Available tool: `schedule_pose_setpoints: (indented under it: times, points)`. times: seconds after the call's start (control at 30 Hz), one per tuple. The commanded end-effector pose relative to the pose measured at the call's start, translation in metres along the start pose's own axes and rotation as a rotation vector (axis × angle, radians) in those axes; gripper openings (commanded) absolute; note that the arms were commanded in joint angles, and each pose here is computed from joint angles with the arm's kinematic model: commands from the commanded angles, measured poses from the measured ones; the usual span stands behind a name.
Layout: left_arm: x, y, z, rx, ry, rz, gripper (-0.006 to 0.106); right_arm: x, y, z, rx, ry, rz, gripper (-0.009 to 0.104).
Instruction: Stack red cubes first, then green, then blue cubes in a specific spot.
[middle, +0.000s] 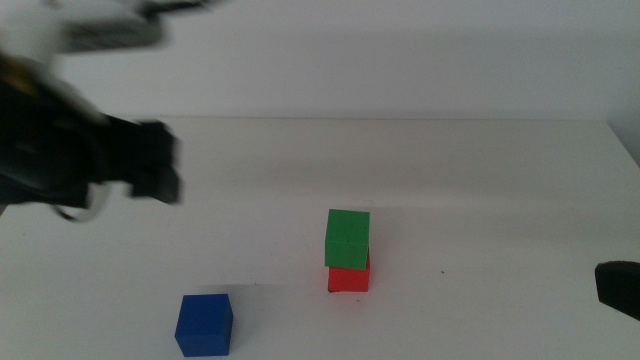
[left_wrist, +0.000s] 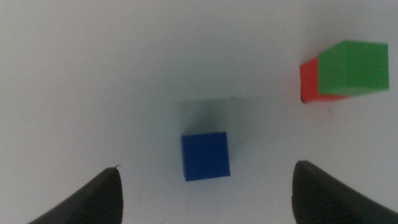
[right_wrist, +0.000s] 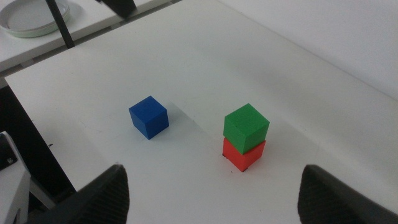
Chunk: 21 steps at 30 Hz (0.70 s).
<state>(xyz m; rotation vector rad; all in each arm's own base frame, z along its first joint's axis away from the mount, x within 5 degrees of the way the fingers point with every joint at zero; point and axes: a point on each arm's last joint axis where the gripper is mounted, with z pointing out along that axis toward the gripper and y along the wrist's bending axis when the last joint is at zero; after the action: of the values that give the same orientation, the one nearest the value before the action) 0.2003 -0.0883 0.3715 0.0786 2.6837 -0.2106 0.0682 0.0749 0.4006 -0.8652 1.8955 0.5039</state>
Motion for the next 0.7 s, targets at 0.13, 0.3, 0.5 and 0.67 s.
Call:
schedule_pose_setpoints:
  times: [0.13,0.3,0.5,0.67]
  points:
    - [0.004,-0.035,0.019,-0.067,0.02,0.054,0.091,0.0,-0.001,-0.001,0.006,-0.009,-0.003,0.084]
    - [0.011,-0.031,0.035,-0.054,0.104,0.051,0.091,0.0,-0.001,-0.001,0.006,-0.009,-0.003,0.084]
    - [0.019,-0.011,0.054,-0.07,0.197,0.004,0.091,0.0,-0.001,-0.001,0.006,-0.009,-0.003,0.084]
    - [0.03,-0.009,0.075,-0.042,0.221,-0.019,0.091,0.0,-0.001,-0.001,0.006,-0.009,-0.003,0.084]
